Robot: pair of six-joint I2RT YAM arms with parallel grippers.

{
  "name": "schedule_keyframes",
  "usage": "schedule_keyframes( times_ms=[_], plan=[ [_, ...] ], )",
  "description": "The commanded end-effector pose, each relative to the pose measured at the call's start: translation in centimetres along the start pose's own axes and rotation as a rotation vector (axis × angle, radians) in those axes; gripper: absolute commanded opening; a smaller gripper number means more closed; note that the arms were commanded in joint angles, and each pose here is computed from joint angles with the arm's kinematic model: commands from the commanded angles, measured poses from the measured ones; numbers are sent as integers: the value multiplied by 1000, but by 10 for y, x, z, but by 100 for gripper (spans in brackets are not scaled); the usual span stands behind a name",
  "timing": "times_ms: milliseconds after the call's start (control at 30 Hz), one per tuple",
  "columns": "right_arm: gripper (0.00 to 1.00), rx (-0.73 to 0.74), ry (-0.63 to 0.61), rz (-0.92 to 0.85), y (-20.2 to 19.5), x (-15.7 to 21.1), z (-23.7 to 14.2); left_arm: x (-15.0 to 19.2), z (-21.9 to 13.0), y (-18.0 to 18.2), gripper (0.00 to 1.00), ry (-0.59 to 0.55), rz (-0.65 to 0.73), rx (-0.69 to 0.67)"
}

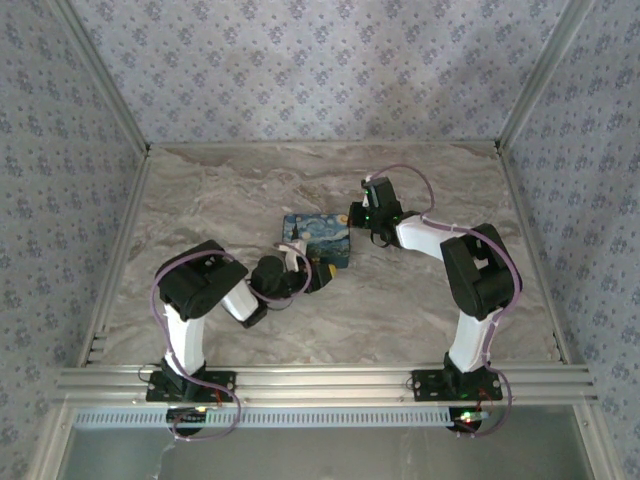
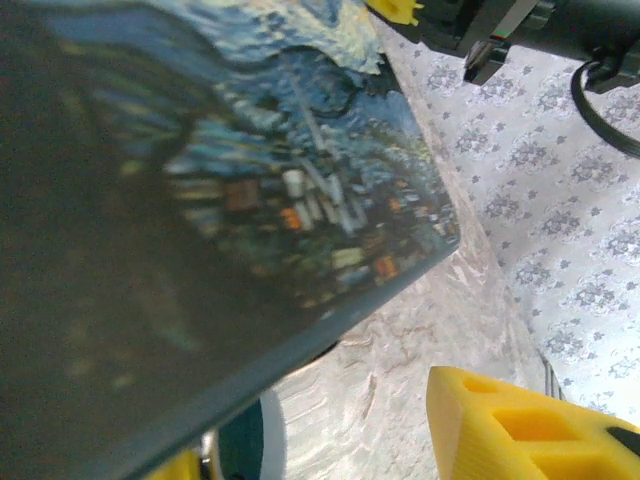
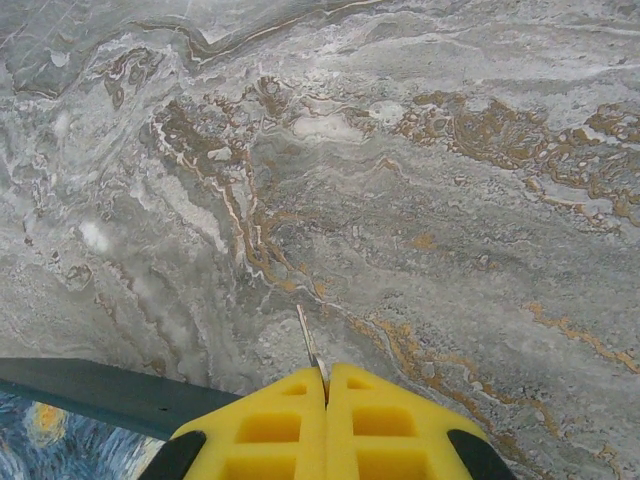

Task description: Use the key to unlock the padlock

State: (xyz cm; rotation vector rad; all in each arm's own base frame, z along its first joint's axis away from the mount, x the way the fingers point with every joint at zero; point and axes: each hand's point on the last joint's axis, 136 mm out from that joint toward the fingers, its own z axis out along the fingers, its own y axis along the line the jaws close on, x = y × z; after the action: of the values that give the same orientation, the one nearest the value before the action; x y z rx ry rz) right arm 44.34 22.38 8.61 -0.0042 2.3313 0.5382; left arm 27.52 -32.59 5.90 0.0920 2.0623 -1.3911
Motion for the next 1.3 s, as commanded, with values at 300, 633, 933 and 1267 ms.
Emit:
schedule_keyframes(
  times_ms=[300,633,933,1267],
  plan=[
    [0,17,86,-4,-5,28,6,-12,-3,3,37,-30,-48,24],
    [0,16,87,-3,-6,29,6,-7,-5,15,33,-9,-92,5],
    [0,16,87,2,-7,30,6,-4,-8,21,42,-8,-103,-23],
    [0,13,85,5,-6,30,6,4,-15,31,45,5,-119,-66]
  ],
)
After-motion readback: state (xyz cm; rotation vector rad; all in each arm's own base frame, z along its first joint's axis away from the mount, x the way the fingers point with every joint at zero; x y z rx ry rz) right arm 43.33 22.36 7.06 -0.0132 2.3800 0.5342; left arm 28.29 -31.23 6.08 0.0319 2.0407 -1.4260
